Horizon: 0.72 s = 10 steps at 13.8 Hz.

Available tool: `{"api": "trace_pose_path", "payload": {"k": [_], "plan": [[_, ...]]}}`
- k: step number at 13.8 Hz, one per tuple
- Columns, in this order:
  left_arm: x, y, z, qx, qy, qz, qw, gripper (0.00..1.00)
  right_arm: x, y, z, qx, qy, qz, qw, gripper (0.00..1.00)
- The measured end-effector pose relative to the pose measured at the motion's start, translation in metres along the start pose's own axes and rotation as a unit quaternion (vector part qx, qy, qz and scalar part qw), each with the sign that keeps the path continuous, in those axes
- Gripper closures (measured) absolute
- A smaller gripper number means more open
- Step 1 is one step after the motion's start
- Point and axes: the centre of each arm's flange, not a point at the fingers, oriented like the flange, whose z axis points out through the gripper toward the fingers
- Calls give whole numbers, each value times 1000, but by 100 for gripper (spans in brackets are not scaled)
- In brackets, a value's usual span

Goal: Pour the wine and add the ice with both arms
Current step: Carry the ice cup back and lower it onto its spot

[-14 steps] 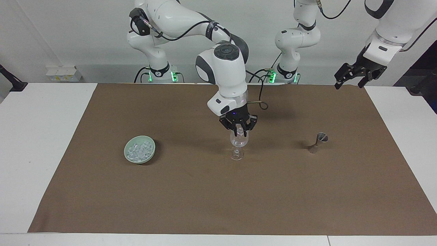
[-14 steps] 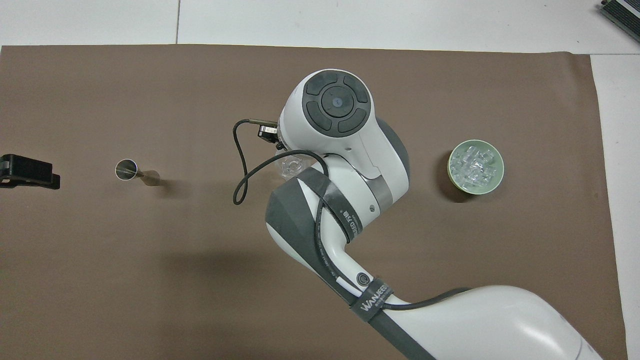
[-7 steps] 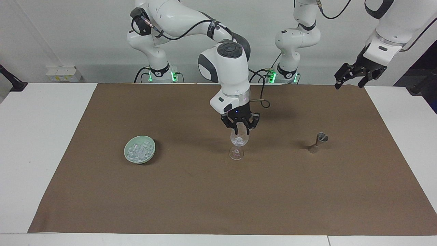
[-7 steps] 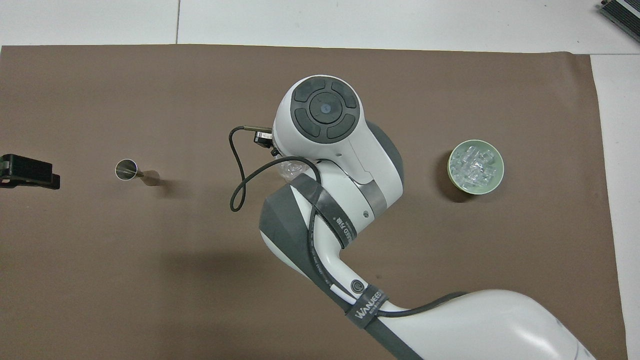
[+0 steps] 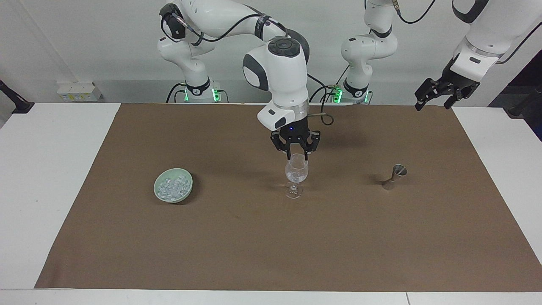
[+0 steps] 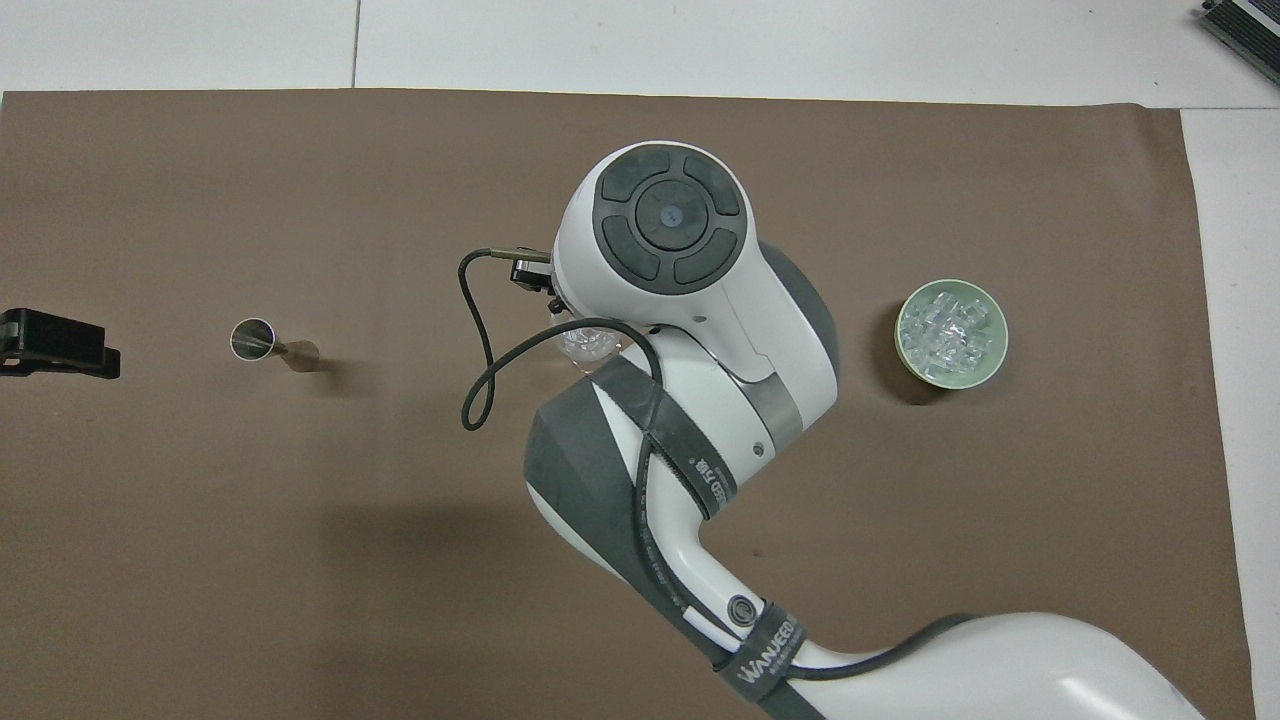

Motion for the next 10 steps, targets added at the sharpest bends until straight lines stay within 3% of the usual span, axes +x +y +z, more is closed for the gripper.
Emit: {"api": "trace_pose_path", "payload": {"k": [3,10], "plan": [[0,0,0,0,0,0,1000,0,10,20,-23,-9,8,4,1000,3],[0,0,0,0,0,0,1000,0,49,114,-50,-40,21,-5,999,0]]}}
